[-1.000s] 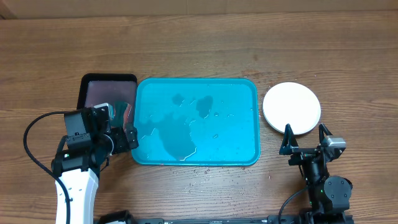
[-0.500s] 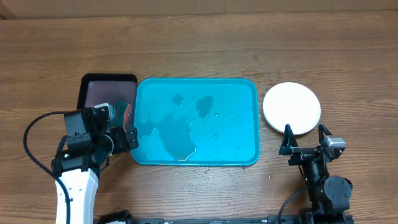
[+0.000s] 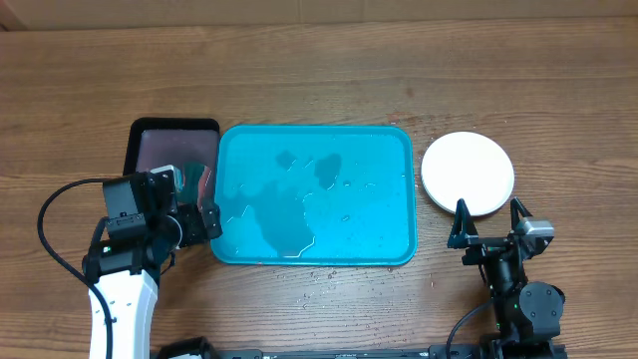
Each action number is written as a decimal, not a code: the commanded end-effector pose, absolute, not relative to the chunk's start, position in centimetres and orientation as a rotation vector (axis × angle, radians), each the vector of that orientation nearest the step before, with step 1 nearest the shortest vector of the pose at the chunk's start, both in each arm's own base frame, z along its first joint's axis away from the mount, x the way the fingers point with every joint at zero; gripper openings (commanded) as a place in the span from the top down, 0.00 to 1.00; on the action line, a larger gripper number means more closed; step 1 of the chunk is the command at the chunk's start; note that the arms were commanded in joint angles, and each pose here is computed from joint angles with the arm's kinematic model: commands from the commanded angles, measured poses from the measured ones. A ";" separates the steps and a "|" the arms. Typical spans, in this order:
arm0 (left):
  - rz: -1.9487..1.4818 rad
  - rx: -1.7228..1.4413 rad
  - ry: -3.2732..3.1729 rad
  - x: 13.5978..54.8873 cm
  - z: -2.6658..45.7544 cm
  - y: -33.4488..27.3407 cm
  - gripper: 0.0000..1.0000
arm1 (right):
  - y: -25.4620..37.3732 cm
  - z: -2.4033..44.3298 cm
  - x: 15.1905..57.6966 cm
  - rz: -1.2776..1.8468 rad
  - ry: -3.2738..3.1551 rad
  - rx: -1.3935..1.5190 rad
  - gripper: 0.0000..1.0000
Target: Clean dirty plates on tray and stack at the side
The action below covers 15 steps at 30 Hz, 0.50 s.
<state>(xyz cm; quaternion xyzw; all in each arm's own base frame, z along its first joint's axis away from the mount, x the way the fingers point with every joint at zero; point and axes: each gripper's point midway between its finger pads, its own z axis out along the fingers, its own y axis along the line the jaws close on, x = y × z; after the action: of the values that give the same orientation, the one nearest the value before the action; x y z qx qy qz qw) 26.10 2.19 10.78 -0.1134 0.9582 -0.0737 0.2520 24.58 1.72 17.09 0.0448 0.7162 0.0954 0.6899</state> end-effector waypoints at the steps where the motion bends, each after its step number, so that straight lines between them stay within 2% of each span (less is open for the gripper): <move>1: -0.225 -0.311 2.613 26.1 10.6 1.9 0.00 | 1.6 16.9 24.6 0.207 1.598 0.097 0.00; 8: -0.218 -0.288 2.560 25.7 12.1 1.6 0.00 | 1.6 16.9 24.6 0.207 1.598 0.097 0.00; 15: -0.151 -0.133 2.303 26.7 16.6 0.3 0.00 | 1.6 16.9 24.6 0.207 1.598 0.097 0.00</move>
<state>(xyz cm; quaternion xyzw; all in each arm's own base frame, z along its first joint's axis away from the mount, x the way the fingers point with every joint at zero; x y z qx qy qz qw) 26.89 0.79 15.43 -0.0699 0.9265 -0.0702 0.3631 24.59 1.72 17.12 0.0448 0.7158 0.0955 0.6903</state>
